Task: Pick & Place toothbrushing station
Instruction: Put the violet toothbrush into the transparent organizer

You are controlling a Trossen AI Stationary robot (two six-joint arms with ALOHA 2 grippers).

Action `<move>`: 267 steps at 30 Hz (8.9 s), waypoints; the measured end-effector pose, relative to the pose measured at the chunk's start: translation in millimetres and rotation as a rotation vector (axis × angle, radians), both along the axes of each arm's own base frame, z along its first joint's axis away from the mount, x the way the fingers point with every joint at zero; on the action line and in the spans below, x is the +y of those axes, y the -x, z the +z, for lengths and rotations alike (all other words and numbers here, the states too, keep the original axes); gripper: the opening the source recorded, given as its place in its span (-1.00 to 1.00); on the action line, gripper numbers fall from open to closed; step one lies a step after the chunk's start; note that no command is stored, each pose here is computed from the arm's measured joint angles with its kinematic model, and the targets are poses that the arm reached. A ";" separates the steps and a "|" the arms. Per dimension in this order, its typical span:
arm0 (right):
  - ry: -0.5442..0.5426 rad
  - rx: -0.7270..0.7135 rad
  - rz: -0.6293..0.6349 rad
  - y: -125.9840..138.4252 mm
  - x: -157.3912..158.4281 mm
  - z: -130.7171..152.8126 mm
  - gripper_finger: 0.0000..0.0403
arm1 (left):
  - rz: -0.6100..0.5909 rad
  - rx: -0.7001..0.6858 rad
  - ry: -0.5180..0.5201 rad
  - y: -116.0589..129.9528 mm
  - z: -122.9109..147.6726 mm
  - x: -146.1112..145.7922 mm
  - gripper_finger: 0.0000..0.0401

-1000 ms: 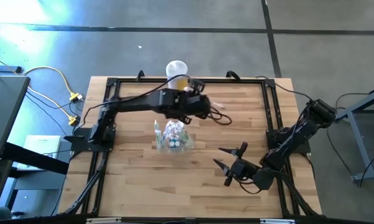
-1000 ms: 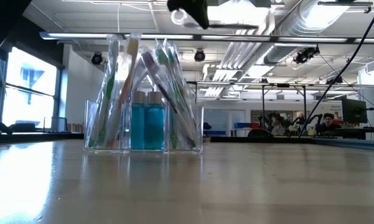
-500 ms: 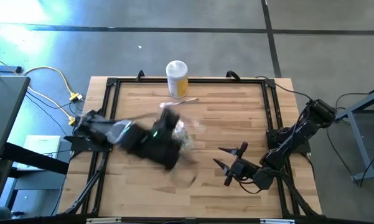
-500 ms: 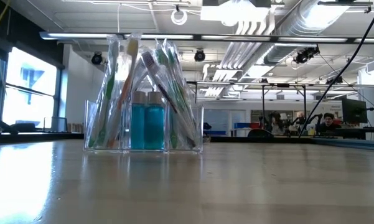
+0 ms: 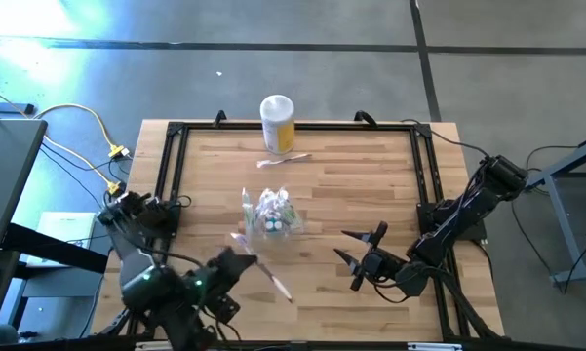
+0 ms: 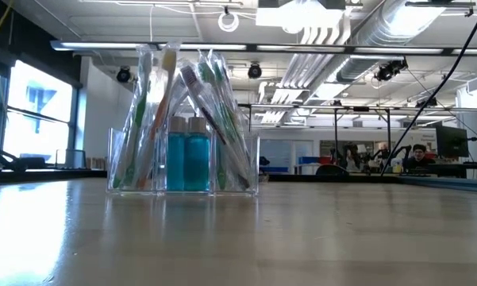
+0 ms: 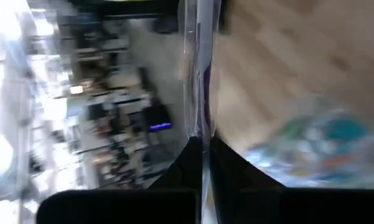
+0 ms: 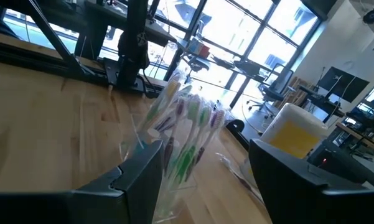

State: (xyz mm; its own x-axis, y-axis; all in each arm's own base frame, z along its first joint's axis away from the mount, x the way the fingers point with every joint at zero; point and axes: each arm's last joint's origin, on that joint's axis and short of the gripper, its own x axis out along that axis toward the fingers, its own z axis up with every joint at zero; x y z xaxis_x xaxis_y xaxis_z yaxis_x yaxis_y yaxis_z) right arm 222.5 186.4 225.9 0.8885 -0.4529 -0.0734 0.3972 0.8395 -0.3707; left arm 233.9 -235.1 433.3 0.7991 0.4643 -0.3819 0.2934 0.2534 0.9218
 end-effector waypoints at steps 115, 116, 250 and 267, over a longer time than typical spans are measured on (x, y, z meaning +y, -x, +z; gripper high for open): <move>-0.150 0.014 0.029 -15.6 -18.2 -9.2 0.14 | 0.132 1.041 -0.468 -50.2 -201.9 103.8 -0.97; -0.150 0.015 0.029 -15.6 -18.2 -9.3 0.14 | 0.124 1.044 -0.476 -49.8 -202.9 101.8 -0.97; -0.692 0.708 -0.065 -130.9 -417.0 -95.8 0.14 | 0.181 -0.523 1.238 92.8 -184.4 244.0 0.00; -0.619 0.772 -0.038 -129.4 -417.1 -95.7 -0.71 | 0.204 -0.496 1.237 93.5 -187.6 244.0 0.00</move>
State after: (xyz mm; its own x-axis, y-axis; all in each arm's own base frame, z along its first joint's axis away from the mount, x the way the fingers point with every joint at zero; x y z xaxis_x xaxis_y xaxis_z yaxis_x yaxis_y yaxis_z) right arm 351.9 -230.7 130.2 0.4831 -0.1663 -0.8596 0.2621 0.9642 -0.0393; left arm 140.3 8.9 245.7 0.9324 0.1544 -0.3268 -0.1439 0.9880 0.0561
